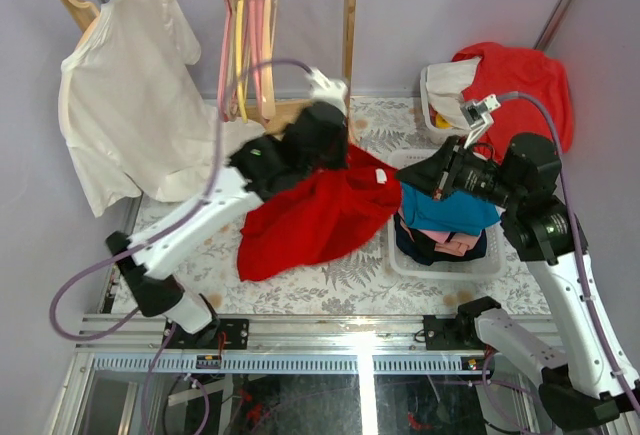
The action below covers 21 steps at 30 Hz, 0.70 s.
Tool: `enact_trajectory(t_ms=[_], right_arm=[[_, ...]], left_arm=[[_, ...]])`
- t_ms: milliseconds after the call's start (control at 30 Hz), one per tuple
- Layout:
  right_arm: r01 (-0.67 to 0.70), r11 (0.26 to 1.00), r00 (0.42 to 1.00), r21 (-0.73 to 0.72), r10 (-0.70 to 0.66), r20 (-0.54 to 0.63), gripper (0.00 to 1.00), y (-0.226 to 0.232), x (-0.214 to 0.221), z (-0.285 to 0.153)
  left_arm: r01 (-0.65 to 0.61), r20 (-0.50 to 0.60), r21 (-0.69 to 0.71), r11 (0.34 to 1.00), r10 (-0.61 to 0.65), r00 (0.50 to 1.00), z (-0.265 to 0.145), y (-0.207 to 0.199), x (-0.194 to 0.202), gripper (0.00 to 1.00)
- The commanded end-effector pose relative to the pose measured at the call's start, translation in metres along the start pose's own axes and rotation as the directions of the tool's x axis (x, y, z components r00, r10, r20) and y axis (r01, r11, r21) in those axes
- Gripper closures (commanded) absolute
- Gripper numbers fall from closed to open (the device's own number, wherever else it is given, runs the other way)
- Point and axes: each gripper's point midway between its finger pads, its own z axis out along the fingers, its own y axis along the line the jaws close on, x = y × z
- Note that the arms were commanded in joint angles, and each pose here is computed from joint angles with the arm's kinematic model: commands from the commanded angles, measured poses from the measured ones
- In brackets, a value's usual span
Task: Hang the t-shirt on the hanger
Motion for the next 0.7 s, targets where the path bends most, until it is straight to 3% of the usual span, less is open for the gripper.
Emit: enact_trajectory(t_ms=[0,100,200,433,567,667], right_arm=[[-0.014,0.917,0.996,0.398,0.048,-0.076,1.0,-0.101,0.039,-0.022],[-0.08,0.879,0.99,0.471,0.127,-0.068,1.0,-0.144,0.052,-0.029],[-0.114,0.834,0.984,0.539,0.171,-0.056,1.0,-0.172,0.063,-0.033],[-0.153,0.783,0.978,0.603,0.208,-0.022,1.0,-0.195,0.074,-0.045],[-0.153,0.81,0.979,0.567,0.2,-0.023,1.0,-0.185,0.075,-0.043],[-0.152,0.829,0.98,0.538,0.199,-0.03,1.0,-0.173,0.074,-0.044]], left_arm=[[0.027,-0.139,0.09,0.996,-0.014,0.99,0.048,-0.036,0.088,1.0],[0.033,-0.216,0.09,0.995,-0.013,0.976,0.076,-0.046,0.14,1.0],[0.043,-0.232,0.102,0.994,-0.018,0.972,0.085,-0.055,0.164,1.0],[0.067,-0.121,0.101,0.993,-0.054,0.991,0.075,-0.051,0.144,0.99],[0.109,-0.068,0.142,0.984,-0.1,0.993,0.06,-0.05,0.132,0.91],[0.13,-0.055,0.18,0.975,-0.122,0.991,0.052,-0.049,0.135,0.73]])
